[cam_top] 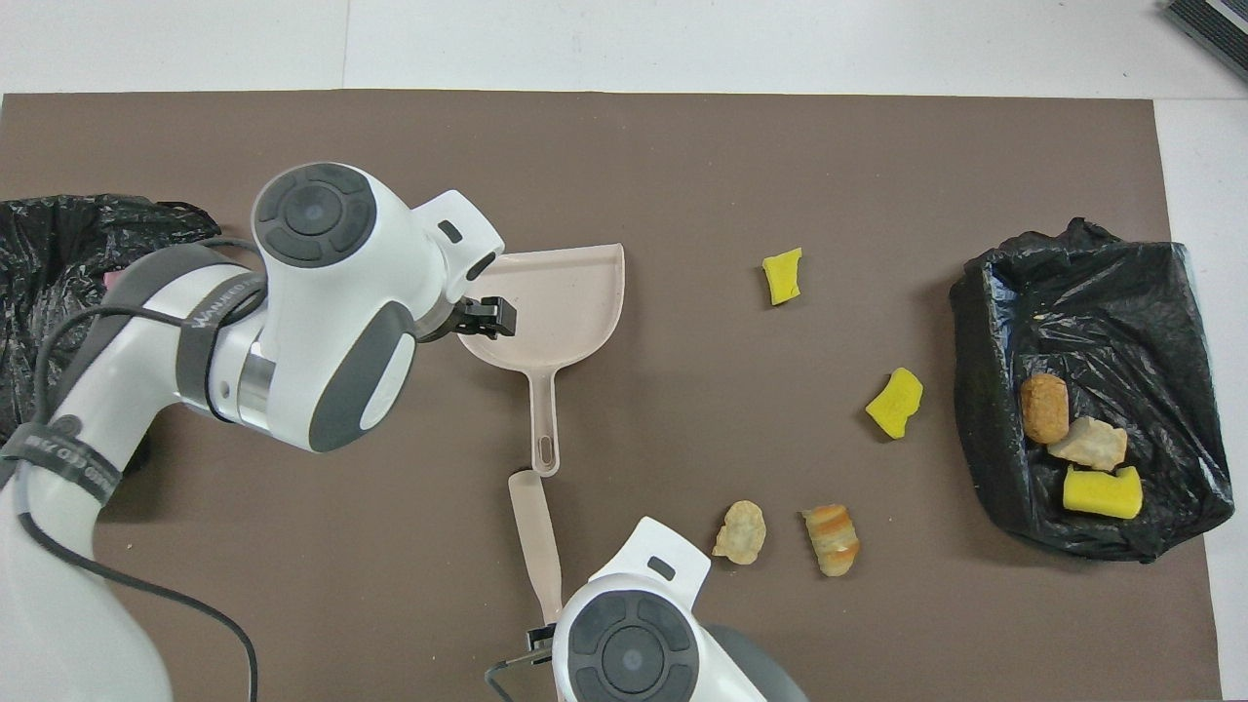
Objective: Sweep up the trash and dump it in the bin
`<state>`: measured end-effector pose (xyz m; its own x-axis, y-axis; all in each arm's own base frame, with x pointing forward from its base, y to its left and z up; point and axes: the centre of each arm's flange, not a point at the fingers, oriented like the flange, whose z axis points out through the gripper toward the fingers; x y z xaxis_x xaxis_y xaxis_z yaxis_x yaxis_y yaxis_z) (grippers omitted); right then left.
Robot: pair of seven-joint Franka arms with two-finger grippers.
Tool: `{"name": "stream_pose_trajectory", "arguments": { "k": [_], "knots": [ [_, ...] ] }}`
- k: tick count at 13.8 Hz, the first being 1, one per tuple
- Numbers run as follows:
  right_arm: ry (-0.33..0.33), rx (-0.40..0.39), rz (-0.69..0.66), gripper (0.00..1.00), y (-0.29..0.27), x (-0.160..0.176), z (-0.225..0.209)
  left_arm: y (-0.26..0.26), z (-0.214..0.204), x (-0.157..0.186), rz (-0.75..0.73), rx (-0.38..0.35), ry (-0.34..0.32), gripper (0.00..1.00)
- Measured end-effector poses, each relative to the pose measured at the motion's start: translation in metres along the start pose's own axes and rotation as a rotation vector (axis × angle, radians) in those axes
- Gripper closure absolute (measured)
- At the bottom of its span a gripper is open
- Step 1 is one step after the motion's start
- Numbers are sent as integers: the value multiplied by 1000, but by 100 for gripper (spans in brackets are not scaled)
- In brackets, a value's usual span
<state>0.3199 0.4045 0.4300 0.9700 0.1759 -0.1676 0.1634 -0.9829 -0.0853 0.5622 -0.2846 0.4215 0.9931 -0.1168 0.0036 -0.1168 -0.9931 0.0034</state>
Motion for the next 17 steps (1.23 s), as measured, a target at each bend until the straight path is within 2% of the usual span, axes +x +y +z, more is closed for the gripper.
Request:
{"name": "stream_pose_trajectory", "arguments": {
  "k": [6, 9, 10, 11, 13, 15, 17],
  "knots": [
    [-2, 20, -25, 0, -17, -11, 31, 65, 47, -44, -104, -15, -21, 0],
    [16, 30, -43, 0, -33, -11, 67, 76, 68, -62, -120, -12, -44, 1],
    [16, 29, -42, 0, -34, -9, 78, 74, 71, -63, -125, -9, -49, 7],
    [12, 26, -39, 0, -34, -7, 85, 73, 72, -64, -132, -12, -53, 18],
    [7, 22, -50, 0, -38, -10, 90, 72, 69, -63, -146, -24, -53, 47],
    [12, 23, -67, 0, -45, -18, 93, 70, 64, -61, -155, -33, -47, 69],
    [8, 18, -72, 5, -46, -22, 96, 66, 57, -57, -165, -39, -35, 69]
  ]
}}
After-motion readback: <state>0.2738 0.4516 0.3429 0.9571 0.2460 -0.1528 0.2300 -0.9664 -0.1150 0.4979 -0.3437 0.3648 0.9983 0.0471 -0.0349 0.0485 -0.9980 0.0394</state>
